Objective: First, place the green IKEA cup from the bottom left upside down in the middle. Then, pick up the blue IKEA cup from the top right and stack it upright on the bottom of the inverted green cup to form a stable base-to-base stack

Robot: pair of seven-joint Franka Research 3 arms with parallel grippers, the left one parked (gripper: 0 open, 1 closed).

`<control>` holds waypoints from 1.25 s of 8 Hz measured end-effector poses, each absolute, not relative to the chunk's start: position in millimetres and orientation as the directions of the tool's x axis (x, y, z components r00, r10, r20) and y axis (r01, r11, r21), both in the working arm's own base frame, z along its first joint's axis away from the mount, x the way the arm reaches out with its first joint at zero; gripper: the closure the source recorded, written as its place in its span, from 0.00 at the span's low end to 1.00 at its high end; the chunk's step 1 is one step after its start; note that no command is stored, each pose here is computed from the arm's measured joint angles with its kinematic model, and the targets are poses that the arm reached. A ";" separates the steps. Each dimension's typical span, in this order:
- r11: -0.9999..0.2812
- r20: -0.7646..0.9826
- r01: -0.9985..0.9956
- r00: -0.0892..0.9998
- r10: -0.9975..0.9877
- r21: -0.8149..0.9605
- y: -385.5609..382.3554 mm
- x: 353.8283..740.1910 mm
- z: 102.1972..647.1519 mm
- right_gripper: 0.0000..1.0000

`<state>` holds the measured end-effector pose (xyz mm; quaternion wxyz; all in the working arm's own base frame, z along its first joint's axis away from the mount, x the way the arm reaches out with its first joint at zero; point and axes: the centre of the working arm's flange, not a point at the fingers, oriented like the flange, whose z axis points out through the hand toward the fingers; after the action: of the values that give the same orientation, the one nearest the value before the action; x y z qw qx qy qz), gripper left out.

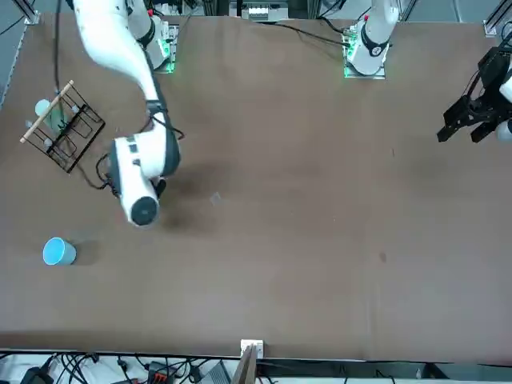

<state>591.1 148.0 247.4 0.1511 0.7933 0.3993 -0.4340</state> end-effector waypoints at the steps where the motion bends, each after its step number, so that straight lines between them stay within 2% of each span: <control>1: -0.649 -0.828 0.755 0.302 0.473 -0.096 146.4 588.4 230.5 0.13; 5: -0.699 -0.849 0.715 0.381 0.366 0.020 137.0 588.7 183.1 0.13; 6: -0.702 -0.851 0.712 0.389 0.353 0.034 136.4 588.3 173.8 0.10; 7: -0.703 -0.853 0.710 0.391 0.346 0.040 136.3 588.0 169.3 0.00; 10: -0.705 -0.846 0.707 0.408 0.343 0.055 137.8 591.6 173.4 0.00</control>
<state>591.6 137.8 173.4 0.2077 0.8128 0.3230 -0.4380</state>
